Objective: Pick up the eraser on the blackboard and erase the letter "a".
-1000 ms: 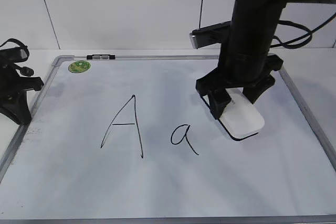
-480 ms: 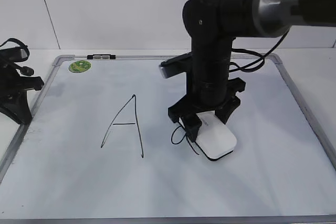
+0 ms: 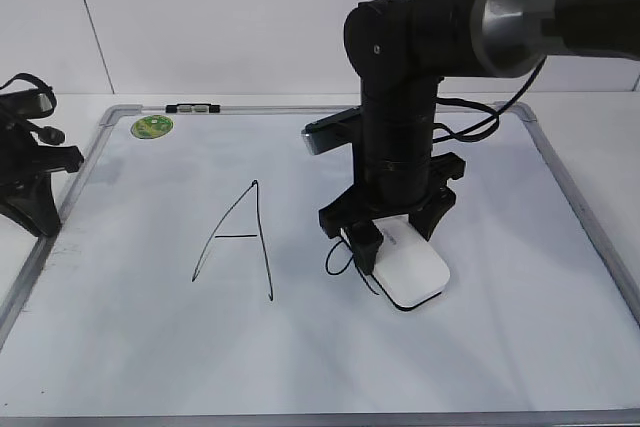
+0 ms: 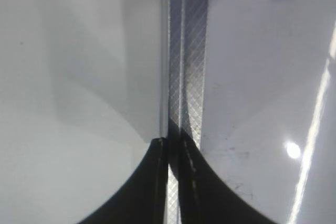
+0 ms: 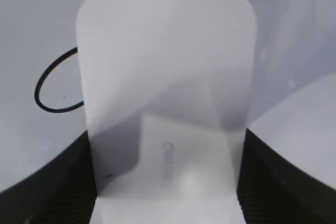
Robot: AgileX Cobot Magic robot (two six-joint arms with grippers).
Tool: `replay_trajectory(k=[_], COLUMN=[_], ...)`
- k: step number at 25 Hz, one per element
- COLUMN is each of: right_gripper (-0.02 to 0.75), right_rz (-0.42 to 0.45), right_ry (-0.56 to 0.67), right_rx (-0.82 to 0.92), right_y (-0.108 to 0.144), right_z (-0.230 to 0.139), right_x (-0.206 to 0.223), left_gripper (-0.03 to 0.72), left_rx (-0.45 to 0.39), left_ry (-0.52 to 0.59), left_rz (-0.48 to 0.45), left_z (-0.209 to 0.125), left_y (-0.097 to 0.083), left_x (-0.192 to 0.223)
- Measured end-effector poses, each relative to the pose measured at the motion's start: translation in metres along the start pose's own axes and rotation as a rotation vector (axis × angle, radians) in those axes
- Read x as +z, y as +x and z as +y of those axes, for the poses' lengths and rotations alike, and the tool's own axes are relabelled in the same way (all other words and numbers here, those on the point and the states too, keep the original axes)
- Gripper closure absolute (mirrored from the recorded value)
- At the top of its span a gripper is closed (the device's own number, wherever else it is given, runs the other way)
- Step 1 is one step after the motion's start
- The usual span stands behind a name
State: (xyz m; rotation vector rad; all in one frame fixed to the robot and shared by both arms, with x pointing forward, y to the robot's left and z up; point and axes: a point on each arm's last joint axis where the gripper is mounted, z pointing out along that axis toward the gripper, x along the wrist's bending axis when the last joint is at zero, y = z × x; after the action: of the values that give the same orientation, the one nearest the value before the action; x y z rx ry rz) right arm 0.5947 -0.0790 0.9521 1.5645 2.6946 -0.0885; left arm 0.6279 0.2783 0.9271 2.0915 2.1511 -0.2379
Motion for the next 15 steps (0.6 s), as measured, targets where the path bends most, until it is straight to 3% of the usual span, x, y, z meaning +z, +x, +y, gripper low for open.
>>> replay_trajectory(k=[10, 15], right_gripper=[0.200, 0.200], right_rz=[-0.027, -0.037], right_ry=[-0.010, -0.012], right_rx=[-0.140, -0.152], right_y=[0.053, 0.058], right_z=[-0.005, -0.005], right_x=[-0.002, -0.002], left_gripper=[0.673, 0.673], left_rx=[0.000, -0.001], left_ry=[0.000, 0.000], left_rz=[0.000, -0.001], left_z=[0.000, 0.000], left_y=[0.000, 0.000], left_x=[0.000, 0.000])
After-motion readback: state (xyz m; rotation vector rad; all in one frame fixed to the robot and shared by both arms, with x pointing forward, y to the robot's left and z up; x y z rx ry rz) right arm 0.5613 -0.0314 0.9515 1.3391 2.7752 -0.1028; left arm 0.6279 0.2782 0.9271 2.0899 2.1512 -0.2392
